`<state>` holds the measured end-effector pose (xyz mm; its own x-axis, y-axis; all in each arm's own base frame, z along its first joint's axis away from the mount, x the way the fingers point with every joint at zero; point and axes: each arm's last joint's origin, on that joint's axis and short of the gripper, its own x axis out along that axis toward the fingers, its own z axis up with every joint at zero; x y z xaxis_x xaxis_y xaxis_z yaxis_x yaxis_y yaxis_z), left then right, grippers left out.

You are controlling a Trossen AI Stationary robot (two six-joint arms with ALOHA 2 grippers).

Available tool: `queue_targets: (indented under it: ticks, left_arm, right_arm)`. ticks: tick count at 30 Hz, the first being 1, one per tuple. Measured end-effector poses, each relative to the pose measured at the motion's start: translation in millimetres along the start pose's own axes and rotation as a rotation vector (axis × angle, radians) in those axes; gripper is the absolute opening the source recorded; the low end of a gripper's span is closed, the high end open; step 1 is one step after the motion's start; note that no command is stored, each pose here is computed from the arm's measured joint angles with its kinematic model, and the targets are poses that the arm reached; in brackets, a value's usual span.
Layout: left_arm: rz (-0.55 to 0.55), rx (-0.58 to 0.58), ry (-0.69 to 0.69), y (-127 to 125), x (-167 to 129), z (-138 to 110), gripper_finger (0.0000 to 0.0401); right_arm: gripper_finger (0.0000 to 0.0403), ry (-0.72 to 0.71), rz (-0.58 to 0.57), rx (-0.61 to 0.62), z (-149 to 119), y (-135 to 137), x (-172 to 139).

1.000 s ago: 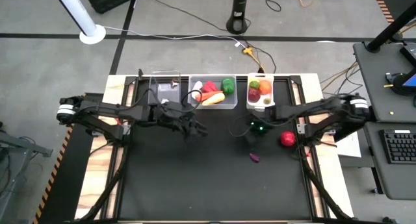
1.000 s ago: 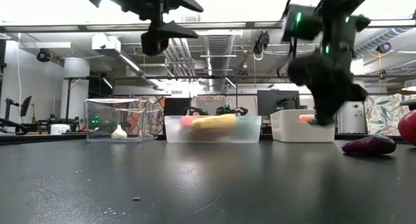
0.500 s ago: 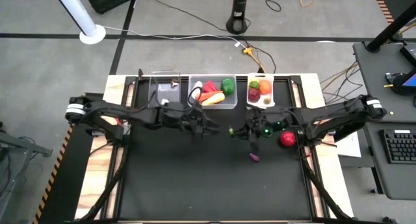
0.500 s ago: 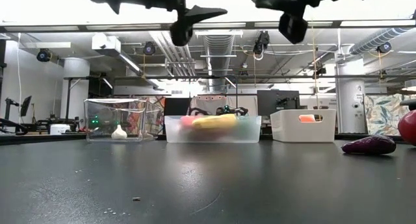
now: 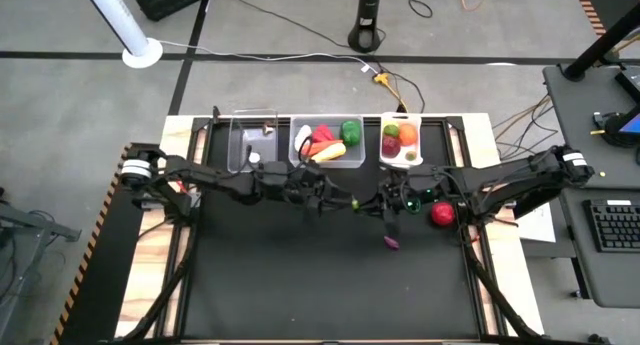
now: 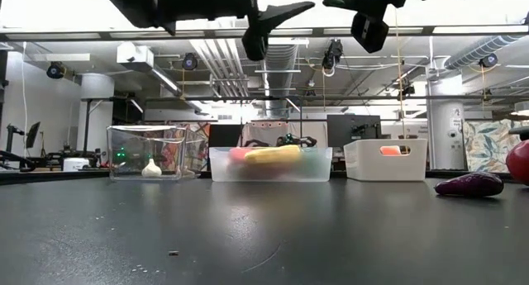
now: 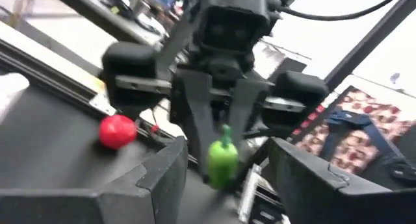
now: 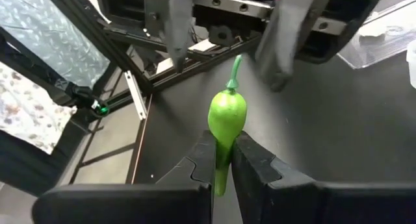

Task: Sort produce into baskets
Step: Put the green chili into the glass bin

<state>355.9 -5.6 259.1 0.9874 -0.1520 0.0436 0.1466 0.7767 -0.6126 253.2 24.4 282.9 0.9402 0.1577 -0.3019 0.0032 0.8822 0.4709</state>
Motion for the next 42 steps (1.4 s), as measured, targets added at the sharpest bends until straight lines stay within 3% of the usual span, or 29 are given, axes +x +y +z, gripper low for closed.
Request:
queue_targets:
  ticks: [22, 36, 42]
  left_arm:
    - [-0.014, 0.175, -0.060, 4, 8, -9, 0.0189]
    - [0.003, 0.193, -0.070, 6, 10, -11, 0.0189]
    - [-0.006, 0.197, -0.081, 4, 25, -6, 0.0189]
  right_arm:
    - [0.0028, 0.000, -0.010, -0.005, 0, -1, 0]
    - [0.0028, -0.008, -0.024, -0.006, 0, -1, 0]
    - [0.0028, -0.009, -0.026, -0.008, 0, -1, 0]
